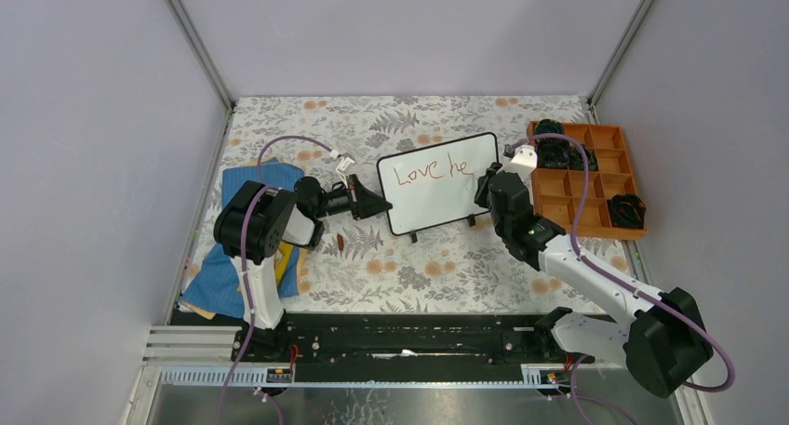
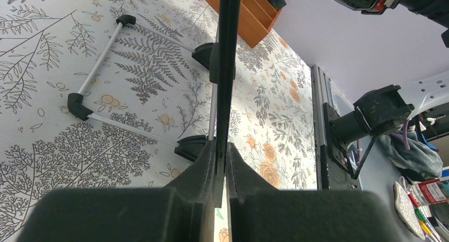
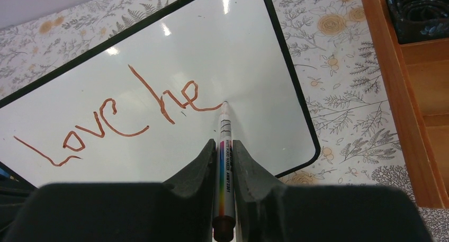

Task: Write a sentence on the whiteboard

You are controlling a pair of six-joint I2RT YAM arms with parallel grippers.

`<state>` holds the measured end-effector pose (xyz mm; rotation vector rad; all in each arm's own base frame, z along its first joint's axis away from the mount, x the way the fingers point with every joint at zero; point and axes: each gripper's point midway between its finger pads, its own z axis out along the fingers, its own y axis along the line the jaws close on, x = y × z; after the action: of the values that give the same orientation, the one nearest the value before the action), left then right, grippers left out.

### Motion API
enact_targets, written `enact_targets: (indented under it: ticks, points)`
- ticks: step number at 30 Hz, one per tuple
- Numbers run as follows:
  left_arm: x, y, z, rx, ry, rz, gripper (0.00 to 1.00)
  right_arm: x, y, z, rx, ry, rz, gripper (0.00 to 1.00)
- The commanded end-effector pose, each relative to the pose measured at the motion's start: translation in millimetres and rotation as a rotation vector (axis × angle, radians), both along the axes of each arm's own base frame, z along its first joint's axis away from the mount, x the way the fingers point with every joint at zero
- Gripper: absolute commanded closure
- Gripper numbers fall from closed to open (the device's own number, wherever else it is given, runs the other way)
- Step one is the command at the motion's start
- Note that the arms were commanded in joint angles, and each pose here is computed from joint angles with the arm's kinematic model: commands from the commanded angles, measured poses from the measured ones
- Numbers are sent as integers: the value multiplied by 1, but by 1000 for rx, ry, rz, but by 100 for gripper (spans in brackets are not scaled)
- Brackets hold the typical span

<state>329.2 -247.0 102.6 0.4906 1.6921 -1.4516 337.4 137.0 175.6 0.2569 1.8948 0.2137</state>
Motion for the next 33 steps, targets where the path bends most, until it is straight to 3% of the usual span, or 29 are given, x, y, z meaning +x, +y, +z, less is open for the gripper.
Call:
enact_targets:
  ticks: [1, 33]
  points:
    - [-2, -1, -7, 19, 31, -8, 100, 2, -9, 30, 48, -87, -46, 100]
    - [-3, -3, -9, 25, 34, -12, 100, 22, -5, 56, 134, -160, -75, 100]
